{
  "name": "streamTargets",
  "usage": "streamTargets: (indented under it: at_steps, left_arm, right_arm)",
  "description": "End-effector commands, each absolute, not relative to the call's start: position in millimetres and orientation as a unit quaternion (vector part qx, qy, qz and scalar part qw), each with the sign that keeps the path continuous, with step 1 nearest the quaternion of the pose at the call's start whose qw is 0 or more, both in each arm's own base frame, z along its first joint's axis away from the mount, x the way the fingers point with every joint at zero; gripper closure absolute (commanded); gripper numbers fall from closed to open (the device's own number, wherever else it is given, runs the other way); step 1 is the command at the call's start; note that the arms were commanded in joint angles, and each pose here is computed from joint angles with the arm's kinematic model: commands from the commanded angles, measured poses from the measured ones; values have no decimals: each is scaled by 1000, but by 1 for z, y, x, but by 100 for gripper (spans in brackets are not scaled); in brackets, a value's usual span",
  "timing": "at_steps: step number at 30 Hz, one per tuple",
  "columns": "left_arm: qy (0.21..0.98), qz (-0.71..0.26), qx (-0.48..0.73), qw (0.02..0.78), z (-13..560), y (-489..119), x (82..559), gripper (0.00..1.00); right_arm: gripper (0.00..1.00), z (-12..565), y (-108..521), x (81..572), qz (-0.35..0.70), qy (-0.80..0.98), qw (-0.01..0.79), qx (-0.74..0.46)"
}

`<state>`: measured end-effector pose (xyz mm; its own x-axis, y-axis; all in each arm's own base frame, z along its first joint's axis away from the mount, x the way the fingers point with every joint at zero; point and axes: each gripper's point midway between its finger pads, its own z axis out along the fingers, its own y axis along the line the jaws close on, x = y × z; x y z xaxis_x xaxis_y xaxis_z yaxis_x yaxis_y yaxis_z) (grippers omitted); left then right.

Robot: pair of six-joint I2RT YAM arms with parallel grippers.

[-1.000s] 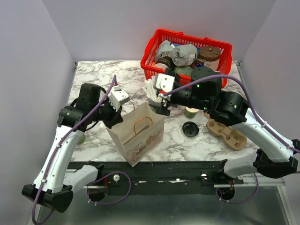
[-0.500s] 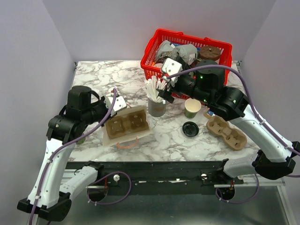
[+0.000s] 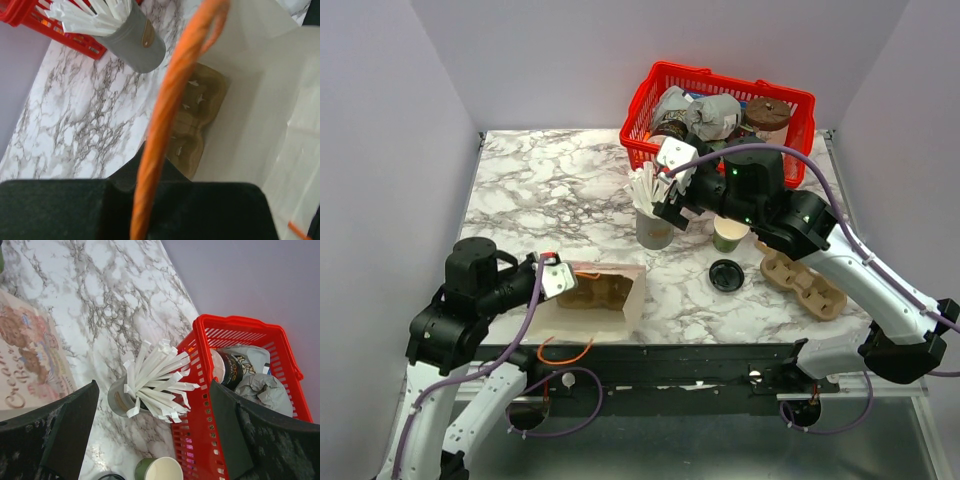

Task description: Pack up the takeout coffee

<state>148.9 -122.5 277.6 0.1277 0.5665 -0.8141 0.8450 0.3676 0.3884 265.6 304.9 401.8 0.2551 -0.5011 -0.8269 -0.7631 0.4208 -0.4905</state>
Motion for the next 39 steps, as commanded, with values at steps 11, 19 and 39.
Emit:
streamTargets:
  at_steps: [11, 19, 39]
  left_arm:
    - [677, -129, 483, 540, 297, -124, 183, 100]
    - [661, -109, 519, 531, 303, -134, 219, 100]
    - [786, 48, 334, 518, 376, -39, 214, 8]
  right_arm:
    - [0, 406, 311, 263, 130, 596, 590, -528]
    - [0, 396, 309, 260, 168, 606, 556, -544]
    - [0, 390, 311, 261, 239, 607, 522, -549]
